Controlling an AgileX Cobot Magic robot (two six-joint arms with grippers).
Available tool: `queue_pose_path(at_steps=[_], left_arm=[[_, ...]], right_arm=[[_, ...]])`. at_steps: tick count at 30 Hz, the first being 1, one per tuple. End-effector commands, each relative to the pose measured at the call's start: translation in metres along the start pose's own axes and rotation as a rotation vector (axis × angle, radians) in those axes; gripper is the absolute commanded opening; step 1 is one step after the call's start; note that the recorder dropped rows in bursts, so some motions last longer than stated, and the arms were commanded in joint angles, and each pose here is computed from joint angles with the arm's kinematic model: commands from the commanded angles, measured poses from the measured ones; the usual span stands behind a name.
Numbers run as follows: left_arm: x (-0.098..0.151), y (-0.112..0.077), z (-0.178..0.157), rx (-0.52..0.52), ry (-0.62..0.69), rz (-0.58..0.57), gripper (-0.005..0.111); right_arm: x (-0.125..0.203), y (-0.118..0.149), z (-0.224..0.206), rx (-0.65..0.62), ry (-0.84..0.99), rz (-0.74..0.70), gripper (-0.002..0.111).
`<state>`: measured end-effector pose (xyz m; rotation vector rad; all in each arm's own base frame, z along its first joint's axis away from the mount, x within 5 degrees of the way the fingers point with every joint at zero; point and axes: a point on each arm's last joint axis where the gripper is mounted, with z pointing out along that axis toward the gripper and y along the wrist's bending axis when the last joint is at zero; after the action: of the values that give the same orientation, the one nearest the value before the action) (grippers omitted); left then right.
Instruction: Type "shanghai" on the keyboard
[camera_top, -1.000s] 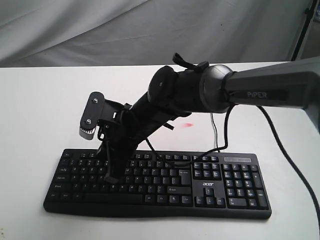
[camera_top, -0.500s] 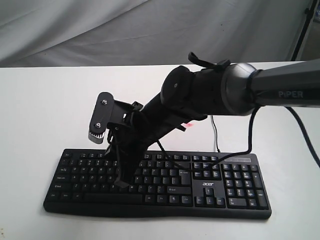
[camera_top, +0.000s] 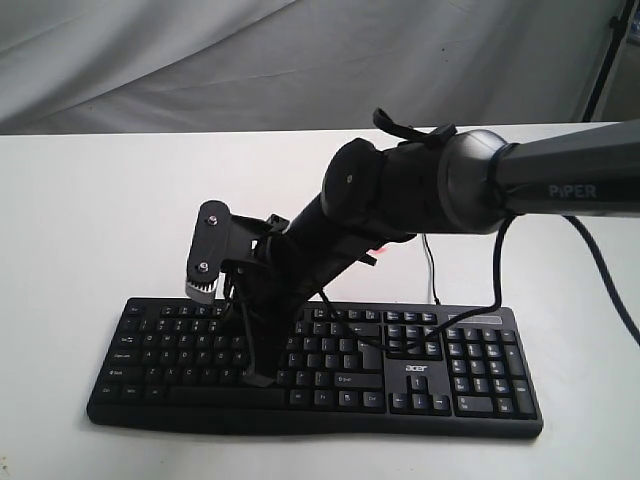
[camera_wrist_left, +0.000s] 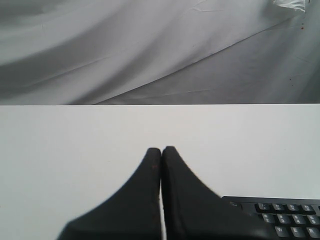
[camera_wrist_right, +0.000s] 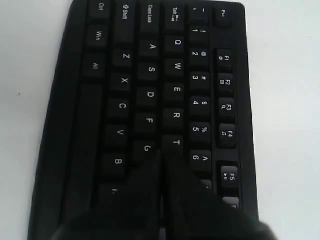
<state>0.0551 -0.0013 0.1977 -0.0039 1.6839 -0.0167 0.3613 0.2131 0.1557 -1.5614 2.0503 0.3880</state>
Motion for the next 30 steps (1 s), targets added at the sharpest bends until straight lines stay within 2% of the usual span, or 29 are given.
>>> queue_pose_path(at_steps=[1,30], left_arm=[[0.0,0.0,0.0,0.005,0.001,-0.005,0.001],[0.0,0.0,0.0,0.005,0.001,-0.005,0.001]], right_arm=[[0.003,0.0,0.001,-0.01,0.004,-0.002,0.0],[0.013,0.003,0.021,-0.05,0.027,-0.036,0.0]])
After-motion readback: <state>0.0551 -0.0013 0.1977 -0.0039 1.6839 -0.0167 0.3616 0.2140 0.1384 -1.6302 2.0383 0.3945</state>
